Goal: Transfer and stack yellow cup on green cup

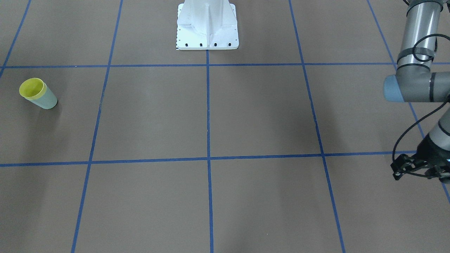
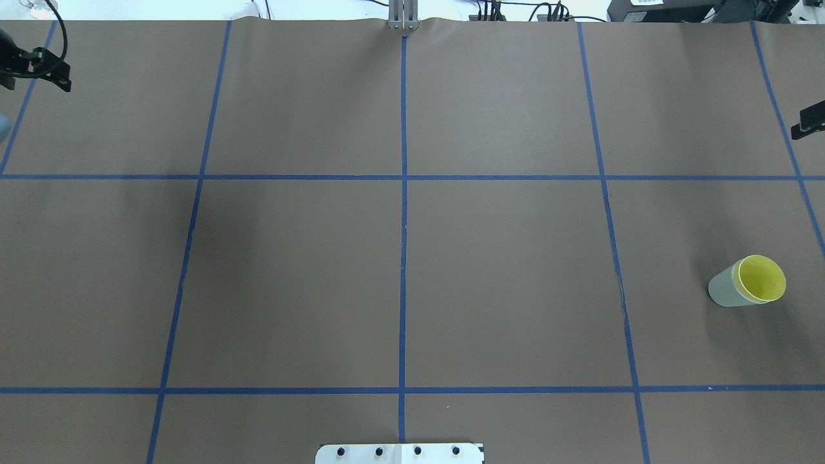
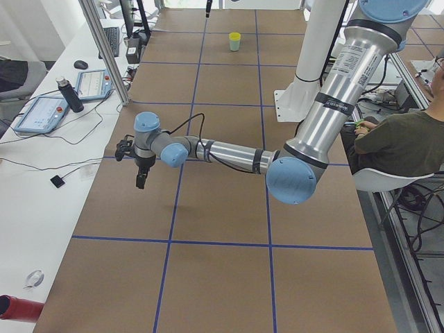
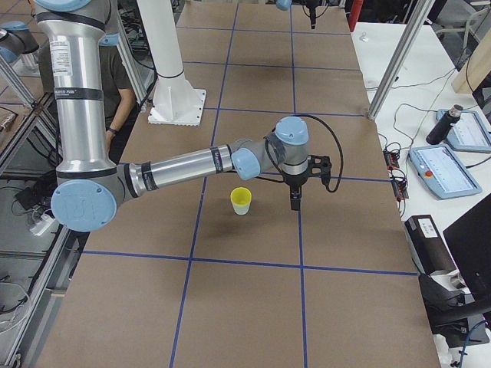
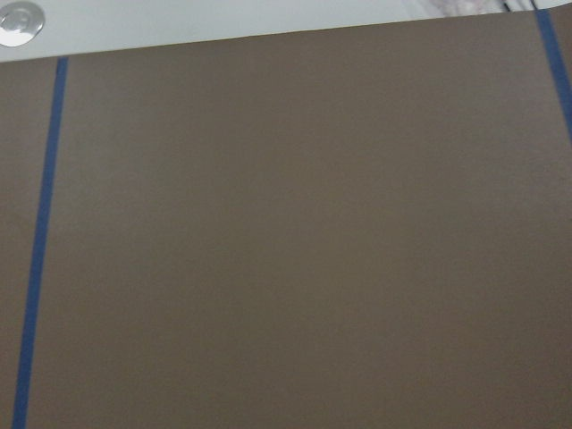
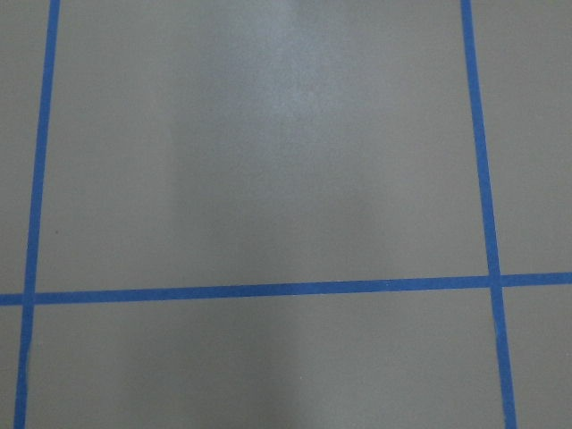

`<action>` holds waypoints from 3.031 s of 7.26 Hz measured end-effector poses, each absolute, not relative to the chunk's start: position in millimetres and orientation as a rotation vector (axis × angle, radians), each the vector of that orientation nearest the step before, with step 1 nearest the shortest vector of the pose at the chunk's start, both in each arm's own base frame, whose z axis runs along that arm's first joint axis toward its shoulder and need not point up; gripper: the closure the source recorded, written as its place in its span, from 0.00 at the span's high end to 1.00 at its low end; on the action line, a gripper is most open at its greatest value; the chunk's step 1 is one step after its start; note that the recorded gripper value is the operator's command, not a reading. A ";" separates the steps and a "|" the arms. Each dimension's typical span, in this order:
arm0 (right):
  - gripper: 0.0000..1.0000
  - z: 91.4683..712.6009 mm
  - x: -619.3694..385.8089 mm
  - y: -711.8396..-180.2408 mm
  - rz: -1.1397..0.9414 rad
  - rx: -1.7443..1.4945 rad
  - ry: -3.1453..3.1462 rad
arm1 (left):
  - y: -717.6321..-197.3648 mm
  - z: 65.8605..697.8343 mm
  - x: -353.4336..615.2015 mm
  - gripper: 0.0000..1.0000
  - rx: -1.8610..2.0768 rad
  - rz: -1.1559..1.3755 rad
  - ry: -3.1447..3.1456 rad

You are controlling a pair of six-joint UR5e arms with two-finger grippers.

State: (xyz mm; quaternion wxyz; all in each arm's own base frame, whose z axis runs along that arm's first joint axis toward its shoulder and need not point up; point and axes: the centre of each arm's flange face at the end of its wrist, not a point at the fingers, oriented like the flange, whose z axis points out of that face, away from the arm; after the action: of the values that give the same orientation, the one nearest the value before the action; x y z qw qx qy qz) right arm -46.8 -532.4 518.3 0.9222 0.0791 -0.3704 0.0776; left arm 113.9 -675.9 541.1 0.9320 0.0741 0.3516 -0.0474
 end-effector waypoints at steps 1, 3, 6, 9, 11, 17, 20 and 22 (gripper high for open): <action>0.99 526.6 -41.9 -545.9 0.172 0.153 -0.755 | -667.2 557.6 71.2 1.00 0.095 -0.104 0.771; 0.99 548.9 -34.0 -577.3 0.201 0.114 -0.747 | -651.3 573.6 0.4 1.00 0.005 -0.150 0.906; 1.00 584.9 -8.3 -599.9 0.187 0.068 -0.750 | -632.9 582.9 -45.8 1.00 0.149 0.096 0.936; 0.99 602.9 45.5 -582.2 0.167 0.056 -0.765 | -562.9 628.2 -65.8 1.00 0.146 0.107 0.797; 1.00 607.5 58.8 -548.7 0.163 0.068 -0.763 | -547.0 631.3 -67.5 1.00 0.120 0.040 0.744; 1.00 619.4 57.9 -519.1 0.164 0.051 -0.788 | -533.4 611.1 -65.9 1.00 0.160 0.050 0.738; 1.00 618.0 57.5 -517.2 0.162 0.053 -0.793 | -527.9 614.1 -65.2 1.00 0.154 0.049 0.741; 1.00 617.5 57.7 -517.8 0.162 0.054 -0.791 | -525.2 617.3 -64.7 1.00 0.148 0.048 0.745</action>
State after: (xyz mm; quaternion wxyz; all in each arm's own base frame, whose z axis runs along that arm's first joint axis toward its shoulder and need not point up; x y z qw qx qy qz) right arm 57.7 -517.8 617.5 0.9192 0.0265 -0.3848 0.0790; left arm -64.7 -525.2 617.3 0.9284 0.0721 0.3637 0.0234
